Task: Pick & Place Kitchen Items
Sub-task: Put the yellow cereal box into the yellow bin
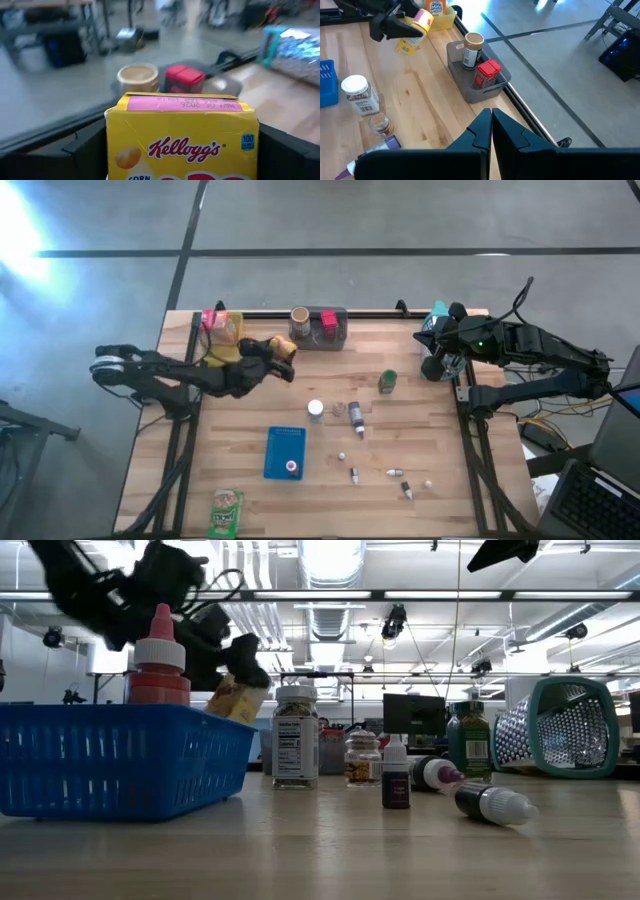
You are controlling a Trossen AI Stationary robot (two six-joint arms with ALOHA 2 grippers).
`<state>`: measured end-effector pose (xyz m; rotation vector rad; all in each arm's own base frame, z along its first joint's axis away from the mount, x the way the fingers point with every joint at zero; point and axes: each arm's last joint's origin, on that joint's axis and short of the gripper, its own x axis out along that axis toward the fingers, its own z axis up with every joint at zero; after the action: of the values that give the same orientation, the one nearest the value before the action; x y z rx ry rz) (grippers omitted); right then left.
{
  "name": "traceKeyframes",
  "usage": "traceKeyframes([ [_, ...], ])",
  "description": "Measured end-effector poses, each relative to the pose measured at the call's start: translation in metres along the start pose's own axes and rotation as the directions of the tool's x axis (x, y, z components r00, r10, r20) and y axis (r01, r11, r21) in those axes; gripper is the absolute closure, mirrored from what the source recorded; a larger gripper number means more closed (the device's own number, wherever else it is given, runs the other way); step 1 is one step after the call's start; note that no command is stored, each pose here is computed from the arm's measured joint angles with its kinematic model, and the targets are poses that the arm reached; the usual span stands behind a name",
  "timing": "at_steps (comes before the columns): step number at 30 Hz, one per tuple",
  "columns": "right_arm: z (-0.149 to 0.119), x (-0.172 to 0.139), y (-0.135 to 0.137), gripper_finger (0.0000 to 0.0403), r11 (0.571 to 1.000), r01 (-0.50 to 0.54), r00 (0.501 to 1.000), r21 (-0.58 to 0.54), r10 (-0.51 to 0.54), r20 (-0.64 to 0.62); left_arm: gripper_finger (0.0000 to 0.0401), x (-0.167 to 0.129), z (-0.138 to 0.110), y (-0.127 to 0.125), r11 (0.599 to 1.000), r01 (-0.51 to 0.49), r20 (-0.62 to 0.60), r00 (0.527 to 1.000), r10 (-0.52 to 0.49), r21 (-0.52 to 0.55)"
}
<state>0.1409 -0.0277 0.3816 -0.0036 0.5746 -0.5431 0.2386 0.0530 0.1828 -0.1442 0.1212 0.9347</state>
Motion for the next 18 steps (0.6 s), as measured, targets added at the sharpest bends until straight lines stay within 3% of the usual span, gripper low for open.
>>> traceKeyframes([
  [6, 0.0, 0.0, 0.0, 0.0394, 1.0, 0.0, 1.0, 0.002, 0.0, 0.0, 0.003, -0.015, -0.02, 0.017, 0.992, 0.12, 0.116, 0.985, -0.124, 0.045],
  [18, 0.0, 0.0, 0.0, 0.0394, 1.0, 0.0, 1.0, 0.001, 0.0, 0.0, 0.003, -0.017, -0.044, 0.022, 0.971, 0.204, 0.07, 0.974, -0.214, 0.125],
])
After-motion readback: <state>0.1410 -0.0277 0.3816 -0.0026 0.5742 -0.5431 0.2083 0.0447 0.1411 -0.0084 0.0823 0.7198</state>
